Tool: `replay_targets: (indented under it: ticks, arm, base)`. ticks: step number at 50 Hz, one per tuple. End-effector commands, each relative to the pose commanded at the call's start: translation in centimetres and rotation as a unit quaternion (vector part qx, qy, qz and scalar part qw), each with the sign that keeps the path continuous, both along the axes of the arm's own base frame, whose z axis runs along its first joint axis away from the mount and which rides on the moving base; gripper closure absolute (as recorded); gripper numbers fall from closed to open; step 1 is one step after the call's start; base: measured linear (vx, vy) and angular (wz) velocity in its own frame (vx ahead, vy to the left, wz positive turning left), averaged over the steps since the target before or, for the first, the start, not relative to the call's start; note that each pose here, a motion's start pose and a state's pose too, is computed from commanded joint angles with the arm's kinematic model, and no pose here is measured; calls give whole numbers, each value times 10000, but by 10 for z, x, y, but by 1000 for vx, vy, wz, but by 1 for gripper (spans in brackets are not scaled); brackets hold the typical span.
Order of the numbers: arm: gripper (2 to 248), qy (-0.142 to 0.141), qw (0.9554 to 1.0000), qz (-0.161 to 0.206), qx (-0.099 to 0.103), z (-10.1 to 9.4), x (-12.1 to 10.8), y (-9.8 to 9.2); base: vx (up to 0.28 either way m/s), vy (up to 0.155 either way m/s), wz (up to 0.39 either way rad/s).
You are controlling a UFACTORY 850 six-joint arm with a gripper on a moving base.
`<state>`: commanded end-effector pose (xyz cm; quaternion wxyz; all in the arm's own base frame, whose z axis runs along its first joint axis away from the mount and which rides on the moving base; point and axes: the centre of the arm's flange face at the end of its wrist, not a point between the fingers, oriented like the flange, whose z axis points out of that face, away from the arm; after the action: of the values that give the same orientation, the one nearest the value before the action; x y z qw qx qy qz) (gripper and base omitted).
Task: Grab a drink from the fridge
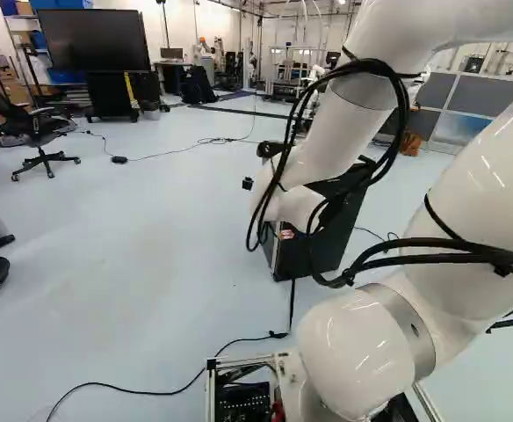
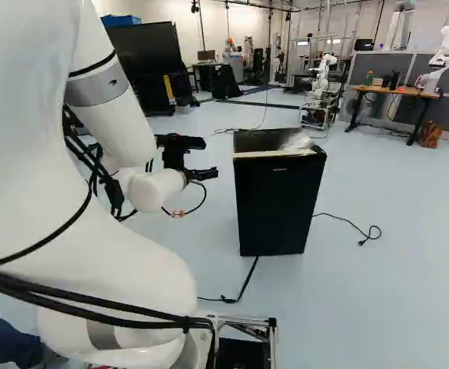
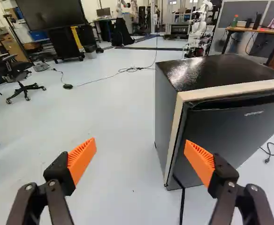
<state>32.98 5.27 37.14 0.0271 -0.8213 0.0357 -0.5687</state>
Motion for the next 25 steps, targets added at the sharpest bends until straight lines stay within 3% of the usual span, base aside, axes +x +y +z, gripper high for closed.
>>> replay_targets:
  ticks: [25]
  arm:
    - [3, 63, 9995, -188, 232, -1, -1, 23]
  base:
    - [0, 0, 0]
